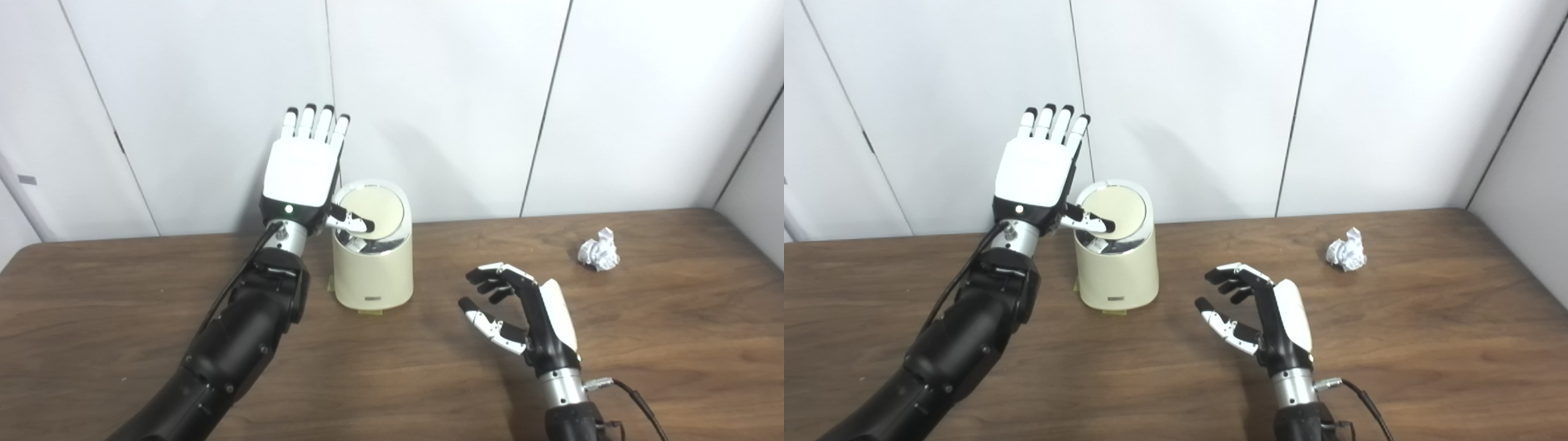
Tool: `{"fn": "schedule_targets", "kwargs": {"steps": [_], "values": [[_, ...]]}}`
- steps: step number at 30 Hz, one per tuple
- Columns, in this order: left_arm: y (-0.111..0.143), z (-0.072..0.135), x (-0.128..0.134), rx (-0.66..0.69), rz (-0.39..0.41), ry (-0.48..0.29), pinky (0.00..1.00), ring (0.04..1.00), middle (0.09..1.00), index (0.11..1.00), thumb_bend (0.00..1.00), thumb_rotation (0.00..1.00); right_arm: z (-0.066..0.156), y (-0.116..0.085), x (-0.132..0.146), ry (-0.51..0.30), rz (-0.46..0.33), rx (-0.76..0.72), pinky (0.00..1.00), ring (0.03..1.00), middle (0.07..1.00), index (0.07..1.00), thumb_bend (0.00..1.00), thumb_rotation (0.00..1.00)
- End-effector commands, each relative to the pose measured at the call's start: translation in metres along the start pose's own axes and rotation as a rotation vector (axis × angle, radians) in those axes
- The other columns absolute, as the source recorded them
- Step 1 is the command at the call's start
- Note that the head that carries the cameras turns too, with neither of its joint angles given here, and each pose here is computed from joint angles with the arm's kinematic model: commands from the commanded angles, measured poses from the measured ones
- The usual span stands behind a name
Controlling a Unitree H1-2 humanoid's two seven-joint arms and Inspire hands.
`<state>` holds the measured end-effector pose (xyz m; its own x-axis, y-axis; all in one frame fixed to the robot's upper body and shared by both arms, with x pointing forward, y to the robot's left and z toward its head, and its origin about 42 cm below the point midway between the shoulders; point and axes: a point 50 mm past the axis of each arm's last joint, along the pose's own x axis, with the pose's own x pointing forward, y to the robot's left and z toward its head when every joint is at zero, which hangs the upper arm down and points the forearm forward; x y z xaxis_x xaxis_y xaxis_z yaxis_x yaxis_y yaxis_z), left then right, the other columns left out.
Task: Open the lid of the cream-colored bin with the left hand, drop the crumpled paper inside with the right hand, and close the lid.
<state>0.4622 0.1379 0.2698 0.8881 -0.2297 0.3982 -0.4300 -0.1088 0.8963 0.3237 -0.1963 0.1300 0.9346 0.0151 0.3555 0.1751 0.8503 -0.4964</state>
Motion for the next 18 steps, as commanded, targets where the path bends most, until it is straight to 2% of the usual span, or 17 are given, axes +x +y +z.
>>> {"fn": "schedule_targets", "kwargs": {"steps": [1,3,5,6,7,10,14,18], "values": [[0.011,-0.004,0.008,-0.016,0.041,0.015,1.0,1.0,1.0,1.0,1.0,0.25,-0.007,0.016,-0.014,0.04,0.033,0.024,0.48,0.587,0.619,0.589,0.25,0.34],[0.011,-0.004,0.008,-0.032,0.048,0.016,1.0,1.0,1.0,1.0,0.9,0.38,-0.007,0.016,-0.014,0.043,0.033,0.021,0.48,0.584,0.619,0.589,0.25,0.34],[0.014,-0.005,0.008,-0.062,0.036,0.018,1.0,1.0,1.0,1.0,0.8,0.54,-0.008,0.016,-0.014,0.042,0.032,0.023,0.48,0.585,0.619,0.594,0.25,0.34],[0.016,-0.005,0.008,-0.077,0.027,0.019,1.0,1.0,1.0,1.0,0.75,0.65,-0.008,0.016,-0.013,0.04,0.031,0.025,0.48,0.583,0.617,0.595,0.25,0.34],[0.018,-0.005,0.008,-0.09,0.019,0.02,1.0,1.0,1.0,1.0,0.73,0.79,-0.008,0.016,-0.013,0.04,0.03,0.028,0.48,0.581,0.616,0.595,0.25,0.34],[0.024,-0.005,0.007,-0.136,0.011,0.015,1.0,1.0,1.0,1.0,0.76,0.97,-0.009,0.016,-0.013,0.044,0.036,0.029,0.47,0.577,0.617,0.589,0.25,0.33],[0.028,-0.005,0.007,-0.171,0.007,0.018,1.0,1.0,1.0,1.0,0.81,1.0,-0.009,0.016,-0.013,0.046,0.035,0.022,0.47,0.581,0.617,0.591,0.25,0.33],[0.03,-0.005,0.007,-0.213,-0.03,0.035,1.0,1.0,1.0,1.0,0.84,1.0,-0.009,0.016,-0.013,0.051,0.038,0.017,0.49,0.59,0.619,0.59,0.26,0.33]]}}
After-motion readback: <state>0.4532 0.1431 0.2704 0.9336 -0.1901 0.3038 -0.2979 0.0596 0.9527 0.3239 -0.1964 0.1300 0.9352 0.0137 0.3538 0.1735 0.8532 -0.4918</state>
